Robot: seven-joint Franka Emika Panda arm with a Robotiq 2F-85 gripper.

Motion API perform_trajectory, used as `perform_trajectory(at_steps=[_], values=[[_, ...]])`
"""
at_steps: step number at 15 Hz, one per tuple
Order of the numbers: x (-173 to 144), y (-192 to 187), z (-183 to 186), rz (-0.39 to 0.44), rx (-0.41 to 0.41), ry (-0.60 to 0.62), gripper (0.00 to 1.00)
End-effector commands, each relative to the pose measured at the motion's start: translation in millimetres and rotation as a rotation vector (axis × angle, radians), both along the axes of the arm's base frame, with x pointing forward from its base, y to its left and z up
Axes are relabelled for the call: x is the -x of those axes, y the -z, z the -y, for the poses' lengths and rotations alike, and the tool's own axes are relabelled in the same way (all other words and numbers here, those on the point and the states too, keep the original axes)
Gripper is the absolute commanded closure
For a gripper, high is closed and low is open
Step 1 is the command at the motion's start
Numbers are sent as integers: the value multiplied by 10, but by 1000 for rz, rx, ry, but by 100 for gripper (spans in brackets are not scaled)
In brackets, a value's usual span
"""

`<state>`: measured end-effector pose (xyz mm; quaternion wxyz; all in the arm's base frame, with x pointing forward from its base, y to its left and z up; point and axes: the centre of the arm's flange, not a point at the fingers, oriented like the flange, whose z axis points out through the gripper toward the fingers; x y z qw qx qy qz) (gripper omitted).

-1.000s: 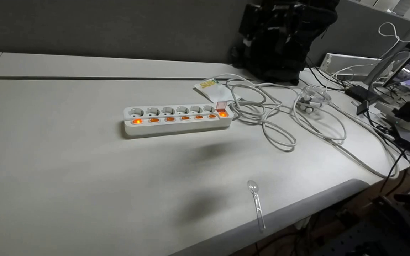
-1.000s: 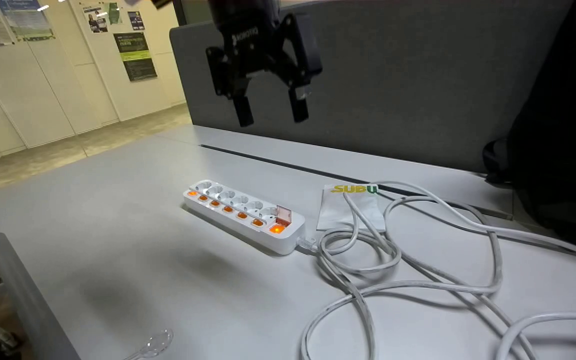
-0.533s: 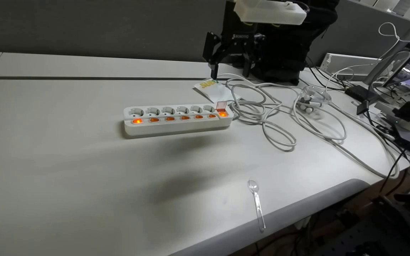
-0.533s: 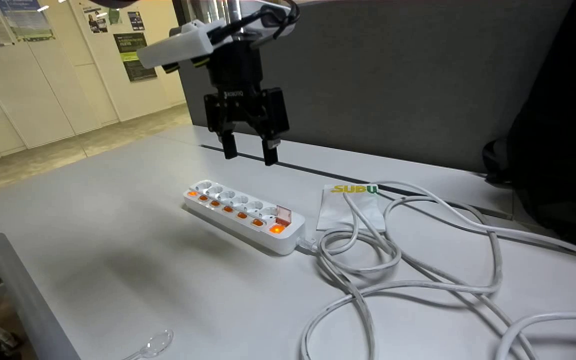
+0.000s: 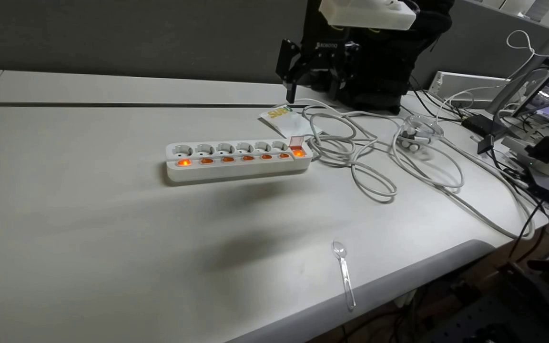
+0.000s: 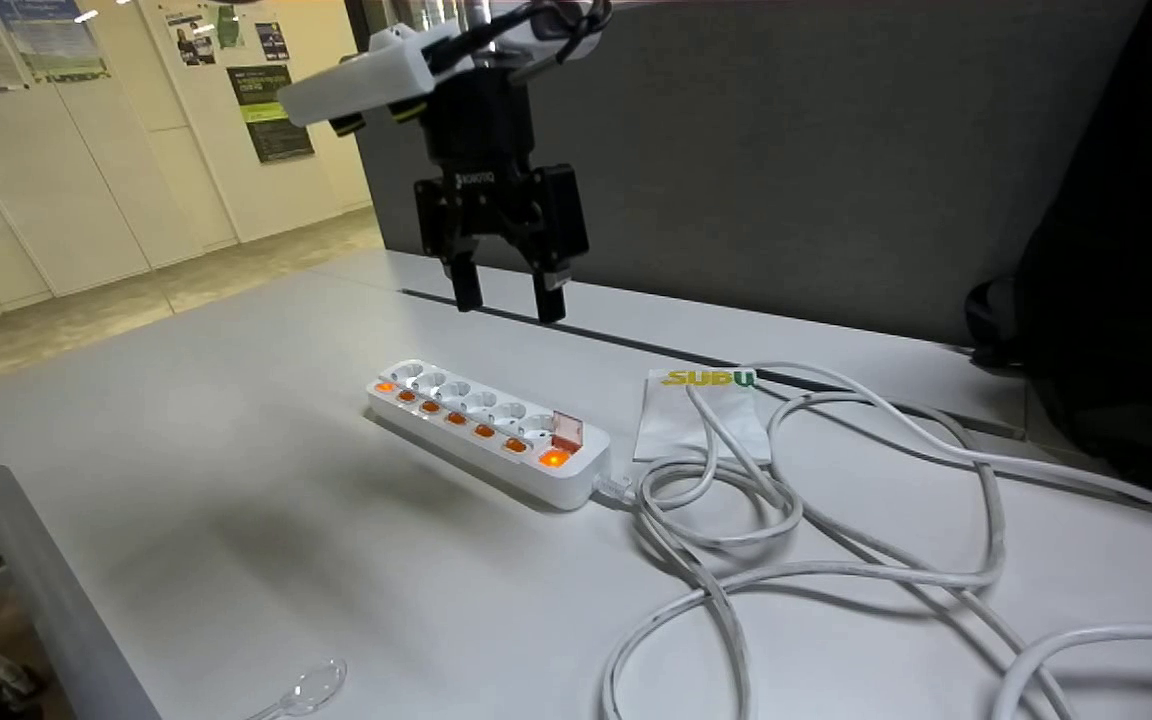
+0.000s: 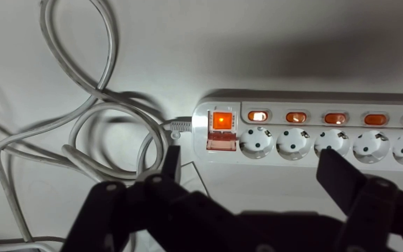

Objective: Turn off the first switch from the left

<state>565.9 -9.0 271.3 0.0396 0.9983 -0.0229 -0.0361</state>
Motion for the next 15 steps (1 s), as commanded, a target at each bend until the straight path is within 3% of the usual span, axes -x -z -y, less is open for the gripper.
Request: perform_trajectory(at_steps=[1, 9, 10, 11, 15], values=[[-78, 96, -186, 14, 12, -45, 0], [-193, 546, -1309, 21, 22, -264, 0], [-198, 580, -1435, 49, 17, -276, 25], [-213, 605, -1535, 69, 9, -284, 26], [-297, 671, -1847, 149, -33, -214, 55]])
